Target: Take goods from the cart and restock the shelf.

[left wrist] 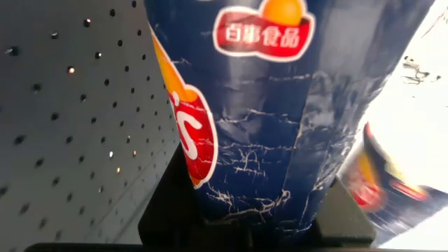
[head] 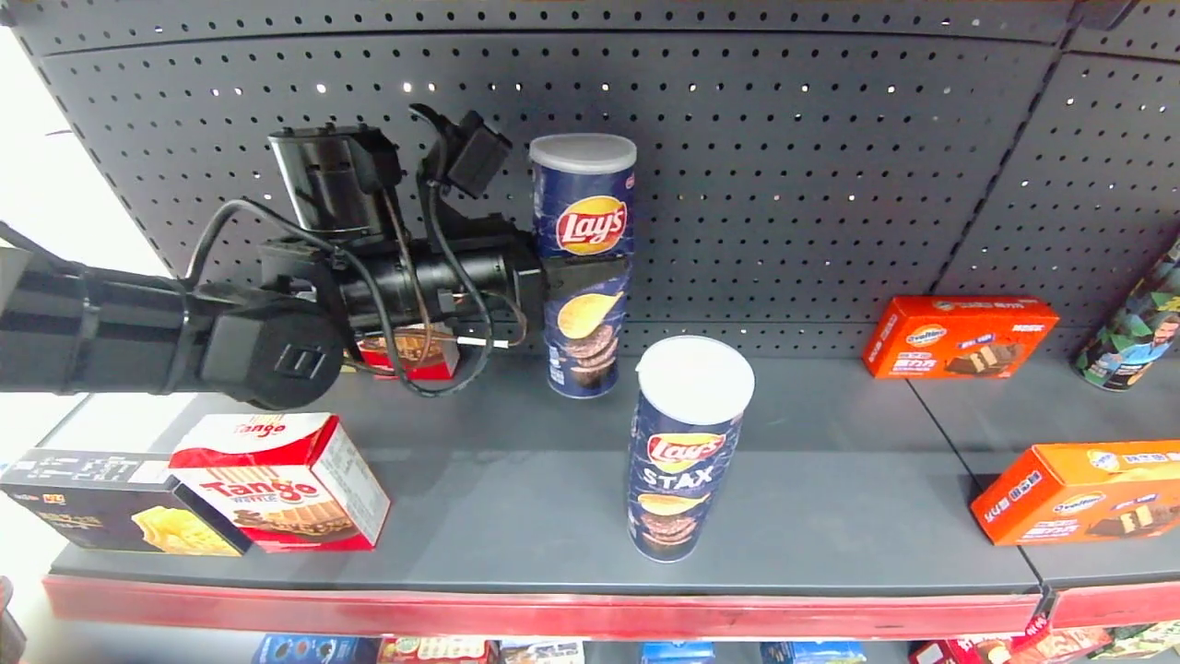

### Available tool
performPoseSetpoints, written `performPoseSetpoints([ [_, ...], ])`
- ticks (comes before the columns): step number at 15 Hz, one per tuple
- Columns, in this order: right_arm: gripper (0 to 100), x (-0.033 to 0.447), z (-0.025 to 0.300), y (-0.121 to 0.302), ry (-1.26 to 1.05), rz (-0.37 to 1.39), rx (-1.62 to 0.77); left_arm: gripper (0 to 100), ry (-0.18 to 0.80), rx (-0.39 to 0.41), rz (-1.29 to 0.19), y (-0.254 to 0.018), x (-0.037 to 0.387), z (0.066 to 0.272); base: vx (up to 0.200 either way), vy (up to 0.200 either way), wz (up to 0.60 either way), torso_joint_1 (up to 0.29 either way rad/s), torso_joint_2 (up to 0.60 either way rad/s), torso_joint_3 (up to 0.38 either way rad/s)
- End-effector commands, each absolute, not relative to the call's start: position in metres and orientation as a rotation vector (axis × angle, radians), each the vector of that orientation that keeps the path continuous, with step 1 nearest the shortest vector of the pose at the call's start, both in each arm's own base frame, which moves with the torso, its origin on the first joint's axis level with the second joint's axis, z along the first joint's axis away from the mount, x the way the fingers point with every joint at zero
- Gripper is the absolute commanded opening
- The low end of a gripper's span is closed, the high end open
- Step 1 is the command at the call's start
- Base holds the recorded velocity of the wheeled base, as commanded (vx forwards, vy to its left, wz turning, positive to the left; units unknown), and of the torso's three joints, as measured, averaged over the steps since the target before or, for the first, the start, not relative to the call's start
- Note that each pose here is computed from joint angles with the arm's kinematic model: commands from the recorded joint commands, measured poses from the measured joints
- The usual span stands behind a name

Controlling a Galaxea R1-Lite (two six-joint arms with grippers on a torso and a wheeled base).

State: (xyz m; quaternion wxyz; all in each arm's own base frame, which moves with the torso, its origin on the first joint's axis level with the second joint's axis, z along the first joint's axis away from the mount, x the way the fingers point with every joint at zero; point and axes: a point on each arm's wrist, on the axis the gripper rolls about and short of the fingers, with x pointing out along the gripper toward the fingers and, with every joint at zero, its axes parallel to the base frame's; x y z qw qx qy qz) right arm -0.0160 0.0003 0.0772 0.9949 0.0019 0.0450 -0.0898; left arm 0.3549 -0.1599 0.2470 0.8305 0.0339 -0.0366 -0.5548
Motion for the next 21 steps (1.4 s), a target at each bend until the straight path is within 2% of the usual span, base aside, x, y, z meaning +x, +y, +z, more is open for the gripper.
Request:
performPoseSetpoints([
  [1,100,-0.016,0.077,0.000,0.095,-0.179,0.004,0,-0.043,0.067,-1.191,-0.173,0.371,0.226,0.000,0.000,0.00,0.000,0.00,0.000],
  [10,100,-0.016,0.077,0.000,0.095,-0.179,0.004,0,-0.102,0.078,-1.178,-0.188,0.413,0.198,0.000,0.000,0.00,0.000,0.00,0.000],
  [21,100,-0.016,0.077,0.000,0.095,-0.179,0.004,0,-0.089,0.072,-1.156,-0.193,0.430,0.184,0.000,0.000,0.00,0.000,0.00,0.000],
])
